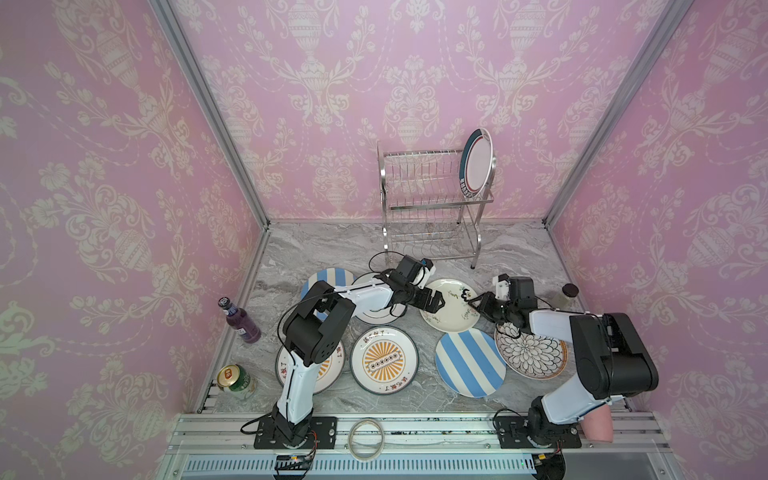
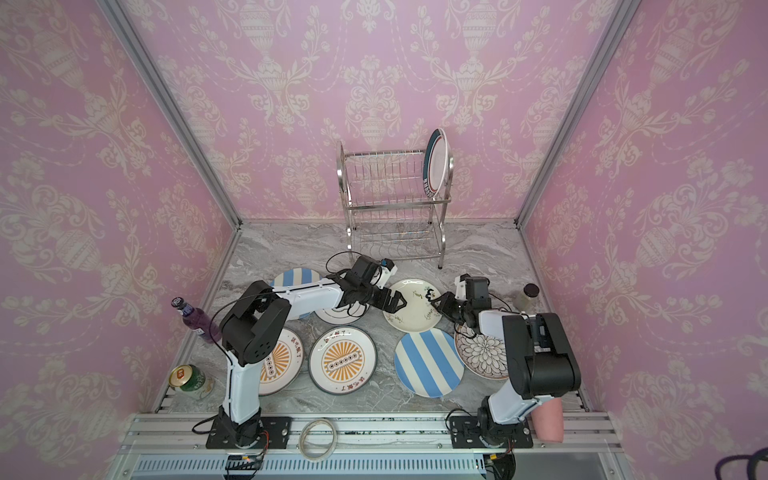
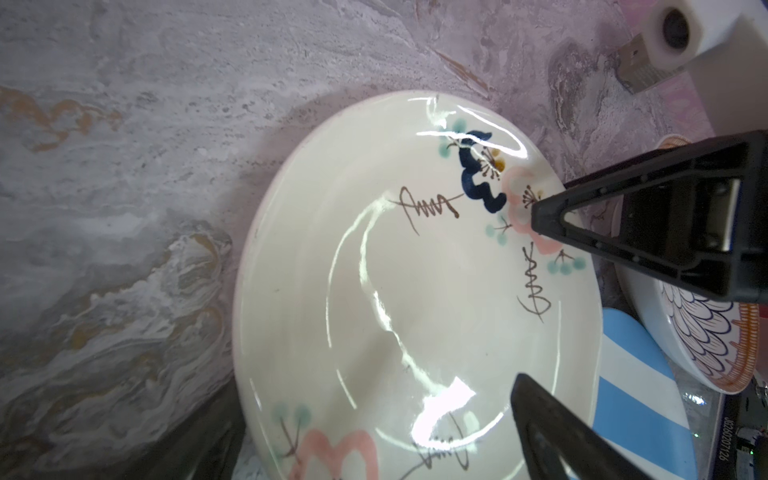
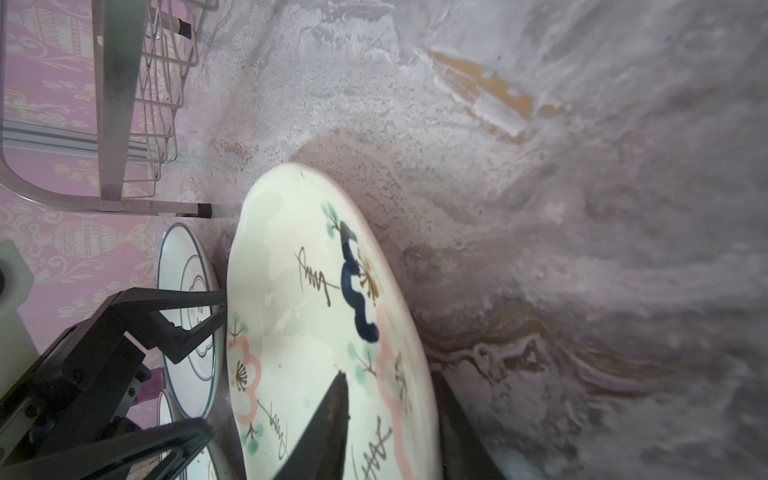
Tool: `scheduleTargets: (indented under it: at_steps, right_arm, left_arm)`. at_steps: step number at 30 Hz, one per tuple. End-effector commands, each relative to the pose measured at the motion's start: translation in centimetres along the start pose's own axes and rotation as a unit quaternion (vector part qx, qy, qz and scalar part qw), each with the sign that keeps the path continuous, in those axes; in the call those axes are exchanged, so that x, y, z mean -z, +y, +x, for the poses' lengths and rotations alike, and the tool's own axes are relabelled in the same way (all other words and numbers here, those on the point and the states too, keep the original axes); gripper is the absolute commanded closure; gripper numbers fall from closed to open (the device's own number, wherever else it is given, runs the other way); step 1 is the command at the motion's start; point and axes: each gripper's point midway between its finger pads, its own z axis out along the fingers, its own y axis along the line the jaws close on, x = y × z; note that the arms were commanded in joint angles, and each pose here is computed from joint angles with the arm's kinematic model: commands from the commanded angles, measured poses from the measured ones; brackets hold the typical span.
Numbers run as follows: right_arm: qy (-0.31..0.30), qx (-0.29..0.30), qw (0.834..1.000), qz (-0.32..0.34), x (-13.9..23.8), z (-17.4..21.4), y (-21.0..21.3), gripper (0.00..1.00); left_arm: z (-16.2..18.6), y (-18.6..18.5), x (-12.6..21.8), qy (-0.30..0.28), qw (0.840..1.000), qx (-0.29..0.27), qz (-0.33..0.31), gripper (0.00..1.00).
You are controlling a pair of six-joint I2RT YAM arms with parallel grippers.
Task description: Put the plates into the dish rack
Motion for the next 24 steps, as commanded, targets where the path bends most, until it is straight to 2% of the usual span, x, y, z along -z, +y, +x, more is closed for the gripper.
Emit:
scheduleTargets:
  at_steps: [1,7,11,18,24]
  right_arm:
    - [0.020,0.029,0.999,-0.016,-0.1,0.3,2.1,0.62]
    - [0.036,0.056,0.997,0.040,0.8,0.7,1.2,0.56]
    - [0.039,0.066,0.996,0.051,1.3,0.6,1.4,0.53]
    - [0.047,0.087,0.995,0.007,0.6,-0.2,3.5,0.55]
    - [0.036,0.073,0.996,-0.043,0.1,-0.9,5.2,0.65]
  left_arm:
    - [-0.9,-2.3,0.1,-0.015,0.999,-0.021,0.037,0.01]
    - [-1.0,-2.4,0.2,-0.016,0.999,-0.023,0.037,0.01]
    - [-1.0,-2.3,0.1,-0.015,0.999,-0.023,0.037,0.00]
    - [-1.2,-2.4,0.0,-0.017,0.999,-0.022,0.041,0.01]
    - [-1.5,-2.6,0.2,-0.023,0.999,-0.021,0.042,0.01]
